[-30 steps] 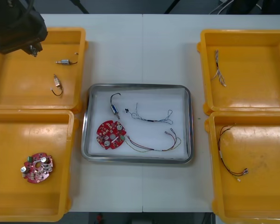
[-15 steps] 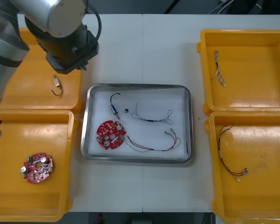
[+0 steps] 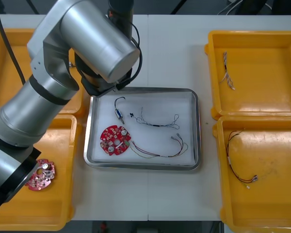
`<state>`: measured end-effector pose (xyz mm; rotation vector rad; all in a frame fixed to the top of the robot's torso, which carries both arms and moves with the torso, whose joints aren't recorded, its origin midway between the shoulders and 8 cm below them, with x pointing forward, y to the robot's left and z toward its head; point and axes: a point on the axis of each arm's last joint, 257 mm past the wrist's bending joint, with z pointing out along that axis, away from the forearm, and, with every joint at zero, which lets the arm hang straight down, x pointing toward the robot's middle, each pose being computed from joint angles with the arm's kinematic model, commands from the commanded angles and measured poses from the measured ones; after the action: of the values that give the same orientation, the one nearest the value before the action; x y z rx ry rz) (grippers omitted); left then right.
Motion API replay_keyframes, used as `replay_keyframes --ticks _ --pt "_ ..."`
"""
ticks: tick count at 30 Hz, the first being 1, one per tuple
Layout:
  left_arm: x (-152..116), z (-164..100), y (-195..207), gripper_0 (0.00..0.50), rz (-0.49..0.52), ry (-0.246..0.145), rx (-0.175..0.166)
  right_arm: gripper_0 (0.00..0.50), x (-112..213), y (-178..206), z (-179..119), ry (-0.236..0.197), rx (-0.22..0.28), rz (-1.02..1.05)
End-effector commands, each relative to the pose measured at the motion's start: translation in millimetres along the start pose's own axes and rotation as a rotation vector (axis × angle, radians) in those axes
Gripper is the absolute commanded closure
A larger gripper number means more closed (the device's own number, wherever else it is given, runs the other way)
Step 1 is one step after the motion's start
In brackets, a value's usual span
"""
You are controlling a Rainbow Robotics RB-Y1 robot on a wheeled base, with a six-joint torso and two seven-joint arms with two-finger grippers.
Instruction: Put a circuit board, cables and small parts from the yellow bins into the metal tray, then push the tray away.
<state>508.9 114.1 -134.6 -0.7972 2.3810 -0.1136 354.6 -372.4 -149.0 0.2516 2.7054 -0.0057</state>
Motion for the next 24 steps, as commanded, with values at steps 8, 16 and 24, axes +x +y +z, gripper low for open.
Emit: replay_keyframes --ticks 8,16,24 --pt "59.3 19.2 -22.9 0.500 -0.017 -0.002 0.081 0.000 -7.3 -13.8 -11.8 -0.036 0.043 -0.013" --pt "80.5 35.9 -29.2 0.500 0.003 0.000 0.111 0.000 -7.3 -13.8 -11.8 -0.036 0.043 -0.013" --pt "84.6 45.9 -16.1 0.497 0.017 -0.003 0.068 0.000 -7.3 -13.8 -11.8 -0.036 0.043 -0.013"
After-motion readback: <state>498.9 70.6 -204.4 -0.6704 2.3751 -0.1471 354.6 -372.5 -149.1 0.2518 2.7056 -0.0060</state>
